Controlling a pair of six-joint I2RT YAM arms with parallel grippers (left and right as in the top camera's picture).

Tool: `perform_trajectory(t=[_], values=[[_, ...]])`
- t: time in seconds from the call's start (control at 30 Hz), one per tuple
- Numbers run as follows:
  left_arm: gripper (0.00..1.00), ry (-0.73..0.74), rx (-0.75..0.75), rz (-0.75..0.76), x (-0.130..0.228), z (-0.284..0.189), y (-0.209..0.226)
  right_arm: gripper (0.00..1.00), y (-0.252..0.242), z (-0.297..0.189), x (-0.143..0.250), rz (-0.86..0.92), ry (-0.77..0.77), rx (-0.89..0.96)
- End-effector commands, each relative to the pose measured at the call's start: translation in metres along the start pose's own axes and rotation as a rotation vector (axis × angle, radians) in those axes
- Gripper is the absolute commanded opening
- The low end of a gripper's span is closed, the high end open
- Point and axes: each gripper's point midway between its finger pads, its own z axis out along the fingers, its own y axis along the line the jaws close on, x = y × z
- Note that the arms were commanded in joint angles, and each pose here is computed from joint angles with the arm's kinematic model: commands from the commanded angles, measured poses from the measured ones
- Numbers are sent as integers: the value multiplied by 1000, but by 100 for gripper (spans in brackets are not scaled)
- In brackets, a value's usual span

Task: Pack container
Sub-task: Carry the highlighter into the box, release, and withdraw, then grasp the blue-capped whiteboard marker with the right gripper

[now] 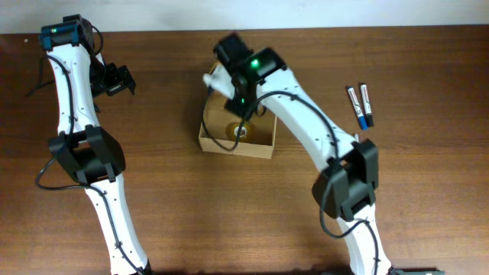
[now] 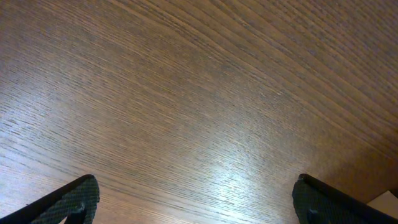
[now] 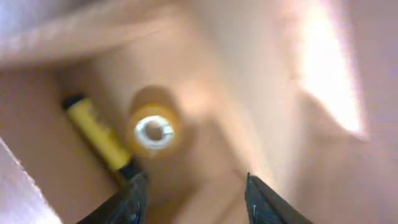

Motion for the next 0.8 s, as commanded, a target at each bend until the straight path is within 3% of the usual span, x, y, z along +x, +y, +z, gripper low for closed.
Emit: perform_trajectory(t=[0.0,0.13,0.27,0.53,0.77], values=[[100,9,-14,-3,0,5,4,50,-54,-90,-8,237,-159,186],[100,9,-13,-3,0,5,4,50,-108,-129,22,444,-220,252],[100,9,-14,-3,0,5,4,50,-162,-130,72,629,-212,230],[100,9,-13,-3,0,5,4,49,-232,-54,198,976,-105,99],[100,9,-13,-3,0,5,4,49,-211,26,241,972,2,-8]])
